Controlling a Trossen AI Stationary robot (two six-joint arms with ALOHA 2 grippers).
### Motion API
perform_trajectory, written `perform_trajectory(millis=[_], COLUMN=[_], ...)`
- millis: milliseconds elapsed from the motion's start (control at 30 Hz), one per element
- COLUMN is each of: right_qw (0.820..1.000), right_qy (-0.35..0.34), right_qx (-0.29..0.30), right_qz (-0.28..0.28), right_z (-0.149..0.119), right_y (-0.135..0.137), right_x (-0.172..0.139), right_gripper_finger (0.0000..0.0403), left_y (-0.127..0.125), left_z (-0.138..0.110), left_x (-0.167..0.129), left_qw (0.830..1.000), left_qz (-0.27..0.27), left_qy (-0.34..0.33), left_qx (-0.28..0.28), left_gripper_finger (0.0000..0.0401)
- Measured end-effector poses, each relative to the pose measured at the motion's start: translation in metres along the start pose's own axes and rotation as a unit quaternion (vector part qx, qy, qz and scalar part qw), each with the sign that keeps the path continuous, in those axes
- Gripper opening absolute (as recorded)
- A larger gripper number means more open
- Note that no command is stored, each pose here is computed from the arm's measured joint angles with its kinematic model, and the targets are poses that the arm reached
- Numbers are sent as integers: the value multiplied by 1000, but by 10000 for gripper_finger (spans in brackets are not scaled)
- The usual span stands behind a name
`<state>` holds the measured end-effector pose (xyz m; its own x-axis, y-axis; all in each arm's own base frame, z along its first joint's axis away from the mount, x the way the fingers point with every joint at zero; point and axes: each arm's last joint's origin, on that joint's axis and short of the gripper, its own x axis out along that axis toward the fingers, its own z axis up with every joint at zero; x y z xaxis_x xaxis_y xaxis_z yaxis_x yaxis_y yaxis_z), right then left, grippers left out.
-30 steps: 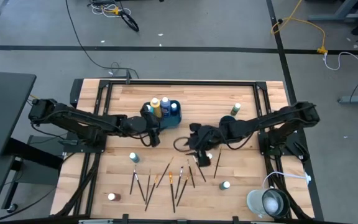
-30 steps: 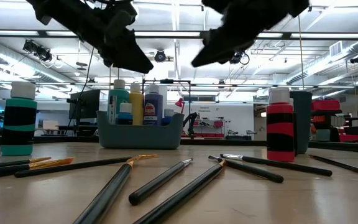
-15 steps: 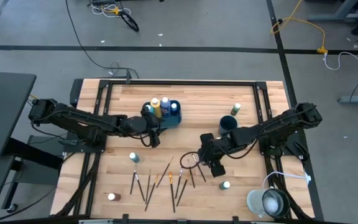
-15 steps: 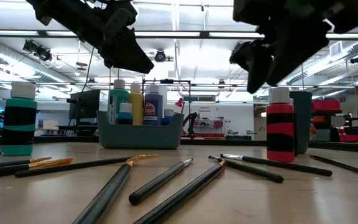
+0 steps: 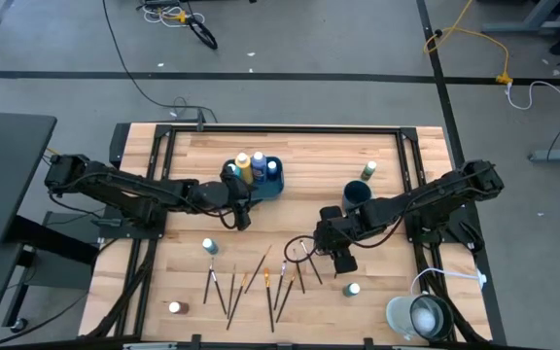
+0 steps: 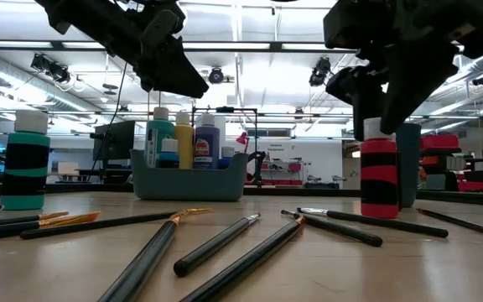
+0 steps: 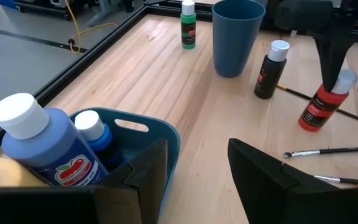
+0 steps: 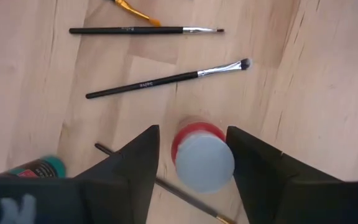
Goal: Pick & Place Paint Supplies
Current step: Put the red paint bottle into the blue bin
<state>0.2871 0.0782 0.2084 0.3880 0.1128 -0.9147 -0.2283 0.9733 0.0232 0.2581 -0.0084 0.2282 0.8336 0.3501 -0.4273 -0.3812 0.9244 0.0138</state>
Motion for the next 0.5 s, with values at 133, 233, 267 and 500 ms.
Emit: perform_trajectory(millis=[133,233,267,500], right_qw=[1000,1000,1000,1000], right_qy=[10,13,13,-9], right_qx=[1,1,1,-2], right_qz=[0,-1,-1,1], right_z=[-2,-2,-2,2], right_y=[0,0,0,0], right_x=[0,0,0,0], right_gripper_finger=[151,123,117,124], left_y=[0,0,0,0], left_z=[0,0,0,0], left_x=[0,0,0,0], left_qw=[1000,1000,1000,1000], left_qz=[0,0,0,-4], left_qy=[0,0,0,1], left_qx=[2,6,6,6], left_gripper_finger=[178,178,178,178])
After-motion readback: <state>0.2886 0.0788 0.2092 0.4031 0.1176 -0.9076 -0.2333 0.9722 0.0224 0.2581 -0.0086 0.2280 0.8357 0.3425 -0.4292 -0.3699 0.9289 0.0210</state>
